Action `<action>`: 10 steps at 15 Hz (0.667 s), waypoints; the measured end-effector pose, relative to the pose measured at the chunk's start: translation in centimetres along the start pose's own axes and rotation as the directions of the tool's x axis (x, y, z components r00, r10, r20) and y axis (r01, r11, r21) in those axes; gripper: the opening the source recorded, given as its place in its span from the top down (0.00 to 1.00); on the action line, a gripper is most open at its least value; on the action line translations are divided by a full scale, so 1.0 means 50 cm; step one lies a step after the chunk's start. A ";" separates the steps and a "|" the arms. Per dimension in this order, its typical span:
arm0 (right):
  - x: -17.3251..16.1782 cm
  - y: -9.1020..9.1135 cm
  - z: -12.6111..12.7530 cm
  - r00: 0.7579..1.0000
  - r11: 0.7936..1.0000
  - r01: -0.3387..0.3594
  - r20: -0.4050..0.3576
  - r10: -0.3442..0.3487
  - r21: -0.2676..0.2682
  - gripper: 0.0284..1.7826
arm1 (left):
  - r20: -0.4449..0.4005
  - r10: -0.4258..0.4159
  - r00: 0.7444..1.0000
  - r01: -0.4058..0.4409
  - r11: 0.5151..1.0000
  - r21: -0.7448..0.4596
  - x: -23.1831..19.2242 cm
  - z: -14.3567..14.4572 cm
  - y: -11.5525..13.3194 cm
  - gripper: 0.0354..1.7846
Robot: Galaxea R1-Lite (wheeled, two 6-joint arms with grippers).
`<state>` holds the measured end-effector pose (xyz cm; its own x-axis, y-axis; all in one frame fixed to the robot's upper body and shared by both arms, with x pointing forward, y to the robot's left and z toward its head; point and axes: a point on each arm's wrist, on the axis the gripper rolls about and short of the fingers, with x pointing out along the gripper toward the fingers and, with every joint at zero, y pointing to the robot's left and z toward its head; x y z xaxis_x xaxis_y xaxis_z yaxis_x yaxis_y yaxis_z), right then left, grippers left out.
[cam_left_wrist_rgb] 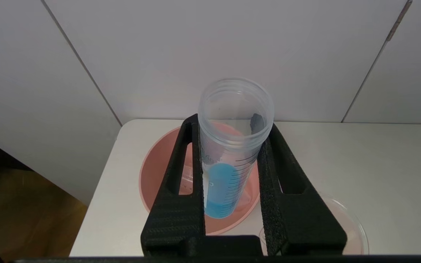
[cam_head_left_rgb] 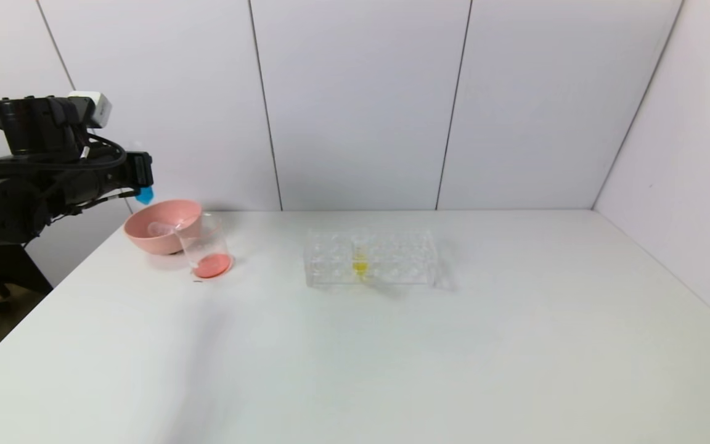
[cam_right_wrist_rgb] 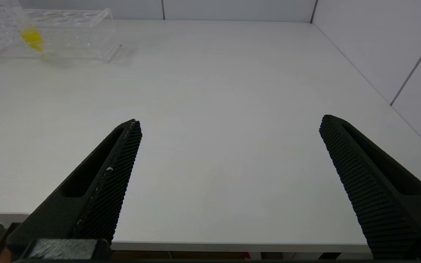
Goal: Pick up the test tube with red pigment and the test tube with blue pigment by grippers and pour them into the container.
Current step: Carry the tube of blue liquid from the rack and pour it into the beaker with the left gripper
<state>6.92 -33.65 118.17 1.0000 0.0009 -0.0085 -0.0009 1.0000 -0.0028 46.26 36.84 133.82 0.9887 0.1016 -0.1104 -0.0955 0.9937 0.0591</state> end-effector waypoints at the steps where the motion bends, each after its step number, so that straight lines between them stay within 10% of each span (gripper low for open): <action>1: 0.000 0.000 0.000 1.000 1.000 0.000 0.000 0.000 0.000 0.00 | -0.001 0.002 1.000 -0.002 1.000 0.000 0.000 0.000 0.001 0.77; 10: 0.000 0.000 0.000 1.000 1.000 0.000 0.000 0.000 0.000 0.00 | 0.035 -0.101 0.994 0.098 0.992 0.078 0.002 0.002 0.009 0.77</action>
<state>6.92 -33.65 118.17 1.0000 0.0009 -0.0085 -0.0009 1.0000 -0.0028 46.32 37.31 133.95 0.9967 -0.0008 -0.0813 0.0110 0.9921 0.1251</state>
